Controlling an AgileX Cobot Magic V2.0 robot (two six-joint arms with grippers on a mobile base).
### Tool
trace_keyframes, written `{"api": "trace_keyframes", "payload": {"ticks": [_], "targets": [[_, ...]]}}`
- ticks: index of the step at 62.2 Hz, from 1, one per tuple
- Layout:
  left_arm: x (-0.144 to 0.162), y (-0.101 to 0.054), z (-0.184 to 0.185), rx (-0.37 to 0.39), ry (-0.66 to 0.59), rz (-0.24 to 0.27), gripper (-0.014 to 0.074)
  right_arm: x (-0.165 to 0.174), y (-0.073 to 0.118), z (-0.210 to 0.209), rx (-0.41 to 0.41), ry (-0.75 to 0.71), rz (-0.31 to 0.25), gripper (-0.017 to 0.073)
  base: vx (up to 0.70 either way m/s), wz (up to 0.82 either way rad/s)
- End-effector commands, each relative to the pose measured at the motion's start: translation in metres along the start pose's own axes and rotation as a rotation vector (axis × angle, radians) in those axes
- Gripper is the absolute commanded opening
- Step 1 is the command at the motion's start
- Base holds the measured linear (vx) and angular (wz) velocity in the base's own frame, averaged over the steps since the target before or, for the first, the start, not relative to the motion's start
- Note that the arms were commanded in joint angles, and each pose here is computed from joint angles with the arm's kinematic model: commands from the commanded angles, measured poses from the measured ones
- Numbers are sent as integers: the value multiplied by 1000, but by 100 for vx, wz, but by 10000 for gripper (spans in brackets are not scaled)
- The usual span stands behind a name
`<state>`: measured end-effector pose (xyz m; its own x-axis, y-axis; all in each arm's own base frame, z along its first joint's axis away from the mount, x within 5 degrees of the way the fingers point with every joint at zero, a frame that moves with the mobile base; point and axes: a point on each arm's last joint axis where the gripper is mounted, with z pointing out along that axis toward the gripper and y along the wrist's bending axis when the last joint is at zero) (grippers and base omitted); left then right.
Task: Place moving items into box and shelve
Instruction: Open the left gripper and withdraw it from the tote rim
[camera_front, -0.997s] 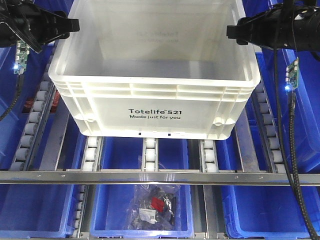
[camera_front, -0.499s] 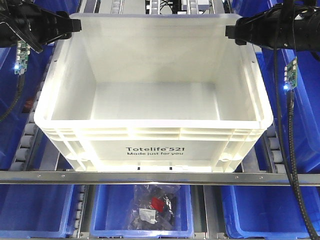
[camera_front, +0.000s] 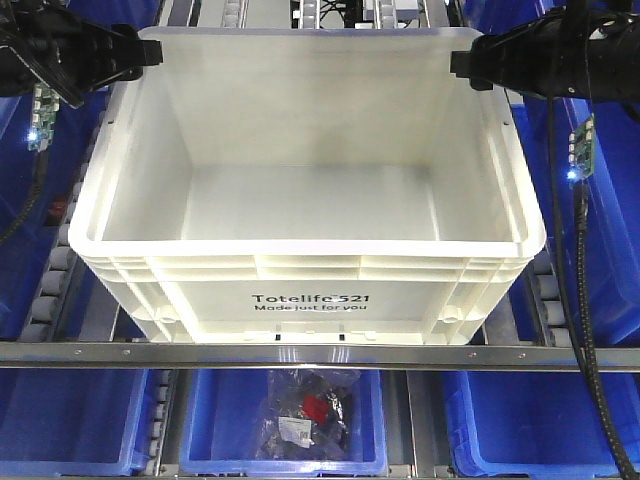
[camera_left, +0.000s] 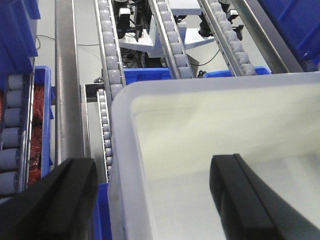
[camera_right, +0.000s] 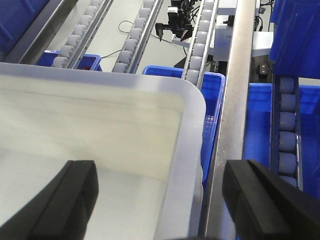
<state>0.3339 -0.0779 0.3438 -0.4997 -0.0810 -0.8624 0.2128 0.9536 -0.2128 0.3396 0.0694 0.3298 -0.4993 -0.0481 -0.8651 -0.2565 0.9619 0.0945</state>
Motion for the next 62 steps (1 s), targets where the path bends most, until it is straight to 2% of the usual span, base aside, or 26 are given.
{"api": "trace_keyframes", "payload": {"ticks": [1,10,27,32,38,50,62], "targets": [[-20,-9,-29,14,-140,6,586,-25,2,-18,16,-139,-9,578,0,0],[-3,-7,-50,-1,-175,15,586,-24,2,-18,15,-139,-9,578,0,0],[49,-1,-110,-8,-274,-47,586,-25,2,-18,16,-139,-9,578,0,0],[64,-1,-132,-7,-304,-29,586,-25,2,-18,16,-139,-9,578,0,0],[82,1,-158,-3,-353,-35,575,-25,2,-18,16,-139,-9,578,0,0],[145,10,-195,14,-454,-41,470,-24,2,-18,15,-139,-9,578,0,0],[209,22,-202,27,-521,-39,288,-24,2,-18,15,-139,-9,578,0,0]]}}
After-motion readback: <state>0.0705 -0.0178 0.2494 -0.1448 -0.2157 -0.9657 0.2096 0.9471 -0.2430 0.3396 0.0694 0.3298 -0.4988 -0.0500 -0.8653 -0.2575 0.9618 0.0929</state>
